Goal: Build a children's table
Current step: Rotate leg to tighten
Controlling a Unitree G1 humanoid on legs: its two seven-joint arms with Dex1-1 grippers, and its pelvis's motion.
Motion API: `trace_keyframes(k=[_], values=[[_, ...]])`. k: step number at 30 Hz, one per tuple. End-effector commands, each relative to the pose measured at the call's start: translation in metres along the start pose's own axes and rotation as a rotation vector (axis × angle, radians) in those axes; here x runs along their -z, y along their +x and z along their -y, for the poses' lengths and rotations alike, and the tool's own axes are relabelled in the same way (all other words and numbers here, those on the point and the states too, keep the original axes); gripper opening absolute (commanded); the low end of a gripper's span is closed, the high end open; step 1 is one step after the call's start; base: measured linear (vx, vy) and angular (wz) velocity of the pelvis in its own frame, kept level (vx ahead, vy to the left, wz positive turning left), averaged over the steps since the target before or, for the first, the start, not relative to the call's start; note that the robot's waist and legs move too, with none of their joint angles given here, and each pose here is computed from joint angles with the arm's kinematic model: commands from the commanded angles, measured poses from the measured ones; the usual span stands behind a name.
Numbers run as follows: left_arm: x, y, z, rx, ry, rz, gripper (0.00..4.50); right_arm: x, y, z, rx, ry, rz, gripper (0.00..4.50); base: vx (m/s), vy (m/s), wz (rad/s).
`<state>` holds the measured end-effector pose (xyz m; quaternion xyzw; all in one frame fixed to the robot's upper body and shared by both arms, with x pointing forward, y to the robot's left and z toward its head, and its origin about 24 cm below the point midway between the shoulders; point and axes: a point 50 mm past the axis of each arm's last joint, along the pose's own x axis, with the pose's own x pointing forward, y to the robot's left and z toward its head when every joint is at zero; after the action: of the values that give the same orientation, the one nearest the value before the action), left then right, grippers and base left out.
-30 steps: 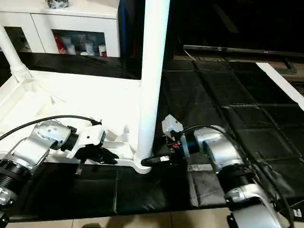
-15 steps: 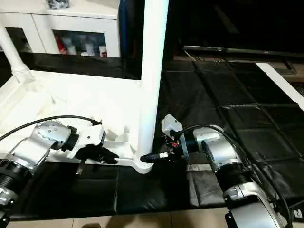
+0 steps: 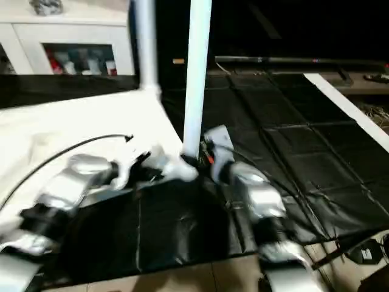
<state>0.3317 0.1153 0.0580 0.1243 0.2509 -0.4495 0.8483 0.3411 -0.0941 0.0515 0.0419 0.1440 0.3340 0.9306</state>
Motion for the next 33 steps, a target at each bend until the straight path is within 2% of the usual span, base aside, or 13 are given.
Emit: trace_keyframes(k=[1,3,6,8,13,18,19,20,21,22,27,28,33], values=[[-0.036,0.021,0.017,-0.002,0.014,0.121,0.00,0.016,0.029,-0.052,-0.154,0.065,-0.079,1.98,0.000,0.000,0.00],[-0.041,0.025,0.019,-0.020,0.004,0.136,0.00,0.013,0.033,-0.052,-0.127,0.100,-0.060,2.65,0.000,0.000,0.00],[-0.042,0.022,0.018,-0.021,0.028,0.138,0.00,0.008,0.030,-0.044,-0.116,0.104,-0.032,2.67,0.000,0.000,0.00],[-0.039,0.019,0.017,-0.020,0.046,0.126,0.00,0.009,0.027,-0.039,-0.110,0.088,-0.034,3.08,0.000,0.000,0.00],[-0.020,0.005,0.012,0.041,0.123,0.060,0.00,0.009,0.003,-0.019,-0.217,0.034,-0.005,3.50,0.000,0.000,0.00],[-0.008,-0.007,0.008,0.127,0.189,0.017,0.00,0.005,-0.026,0.005,-0.323,-0.027,-0.008,3.95,0.000,0.000,0.00],[-0.008,-0.007,0.008,0.127,0.189,0.017,0.00,0.005,-0.026,0.005,-0.323,-0.027,-0.008,4.00,0.000,0.000,0.00],[0.001,-0.014,0.007,0.202,0.238,-0.022,0.00,-0.002,-0.044,0.016,-0.404,-0.075,-0.022,4.00,0.000,0.000,0.00],[0.002,-0.015,0.007,0.208,0.243,-0.026,0.00,-0.003,-0.045,0.017,-0.412,-0.082,-0.024,4.08,0.000,0.000,0.00],[0.007,-0.019,0.007,0.254,0.277,-0.047,0.00,-0.005,-0.055,0.021,-0.466,-0.135,-0.050,4.18,0.000,0.000,0.00],[0.013,-0.027,0.012,0.390,0.348,-0.069,0.00,-0.007,-0.070,0.025,-0.587,-0.242,-0.126,4.31,0.000,0.000,0.00],[0.016,-0.032,0.015,0.470,0.388,-0.094,0.00,-0.009,-0.073,0.024,-0.646,-0.280,-0.143,4.31,0.000,0.000,0.00],[0.020,-0.037,0.020,0.569,0.458,-0.137,0.00,-0.008,-0.071,0.019,-0.712,-0.305,-0.173,4.31,0.000,0.000,0.00]])
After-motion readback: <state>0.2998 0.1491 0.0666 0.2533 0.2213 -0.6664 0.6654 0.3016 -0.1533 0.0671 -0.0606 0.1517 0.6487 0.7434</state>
